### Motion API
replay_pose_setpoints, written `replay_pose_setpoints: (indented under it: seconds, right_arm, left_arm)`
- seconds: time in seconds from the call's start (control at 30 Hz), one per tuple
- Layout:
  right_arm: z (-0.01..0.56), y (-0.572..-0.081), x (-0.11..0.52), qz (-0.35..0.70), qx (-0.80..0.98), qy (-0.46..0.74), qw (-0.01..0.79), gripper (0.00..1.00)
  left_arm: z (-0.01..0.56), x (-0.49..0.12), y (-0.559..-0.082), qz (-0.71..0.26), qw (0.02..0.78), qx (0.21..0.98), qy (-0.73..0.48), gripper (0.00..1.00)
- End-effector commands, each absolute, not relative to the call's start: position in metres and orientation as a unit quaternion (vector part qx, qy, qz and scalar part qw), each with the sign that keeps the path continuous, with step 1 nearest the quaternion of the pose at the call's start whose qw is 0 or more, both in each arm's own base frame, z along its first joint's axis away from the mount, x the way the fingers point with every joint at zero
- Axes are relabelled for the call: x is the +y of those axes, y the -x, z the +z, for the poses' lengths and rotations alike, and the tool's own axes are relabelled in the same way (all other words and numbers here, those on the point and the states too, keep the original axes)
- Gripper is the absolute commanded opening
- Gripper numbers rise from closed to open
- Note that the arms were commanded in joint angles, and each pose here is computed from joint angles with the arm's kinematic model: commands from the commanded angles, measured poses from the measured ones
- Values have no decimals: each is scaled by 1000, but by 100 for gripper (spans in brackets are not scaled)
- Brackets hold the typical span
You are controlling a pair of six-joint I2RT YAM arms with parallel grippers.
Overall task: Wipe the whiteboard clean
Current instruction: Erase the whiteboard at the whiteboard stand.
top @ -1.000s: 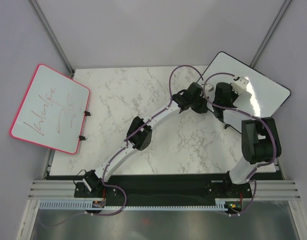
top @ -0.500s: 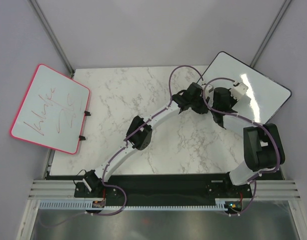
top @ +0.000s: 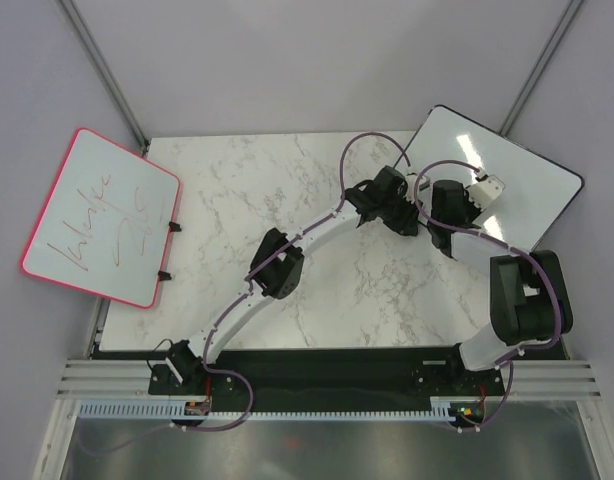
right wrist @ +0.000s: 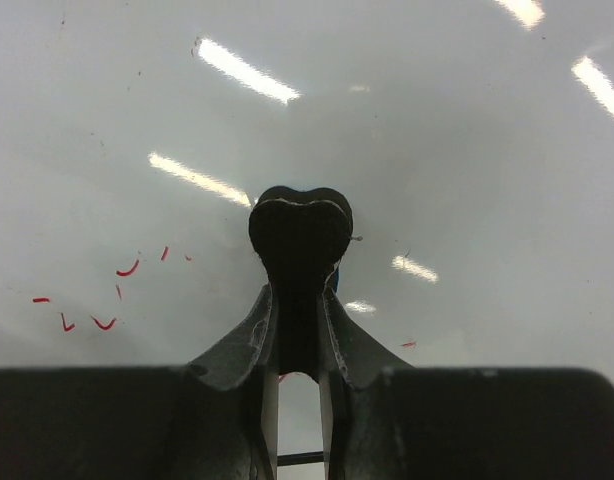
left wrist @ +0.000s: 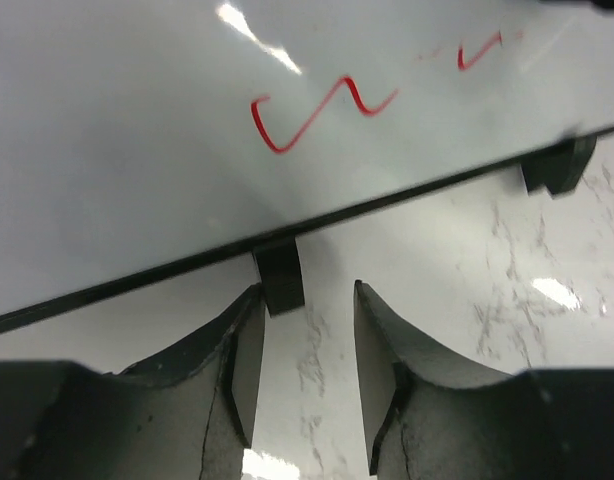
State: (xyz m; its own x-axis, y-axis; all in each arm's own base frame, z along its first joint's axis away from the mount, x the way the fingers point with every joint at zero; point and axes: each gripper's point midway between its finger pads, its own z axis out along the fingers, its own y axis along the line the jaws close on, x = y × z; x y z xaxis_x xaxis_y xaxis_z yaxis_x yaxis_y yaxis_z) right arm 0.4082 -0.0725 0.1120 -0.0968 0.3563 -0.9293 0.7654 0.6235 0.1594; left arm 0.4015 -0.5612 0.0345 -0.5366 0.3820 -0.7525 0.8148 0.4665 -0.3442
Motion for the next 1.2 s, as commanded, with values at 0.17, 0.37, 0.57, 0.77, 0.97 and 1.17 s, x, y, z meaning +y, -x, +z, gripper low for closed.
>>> replay_pose_setpoints:
  seconds: [0.17,0.37,0.57,0.77,0.97,1.17]
  right_arm:
    - [118,-399,-83,-185,708,-401,551,0]
    - [112,-400,-88,-176,711,-405,548,0]
    - [108,-403,-87,-167,720,-398,544,0]
    - [105,-410,-83,-159,731,-393,535,0]
    - [116,-417,-77,-145,737,-382,539,0]
    - [132,-416,-74,-129,731,-381,552,0]
  left_arm:
    - [104,-497,-354,-395,230,743,-489,47]
    - [120,-454,-374,-389,271,687,-550,52]
    - [189,-429,-487,-456,416,628,-474,71]
    - [173,-447,-518,-509,429,622,-412,96]
    - [149,-456,-534,-557,405,654,-312,98]
    - [127,-460,-555,-577,390,687,-207,95]
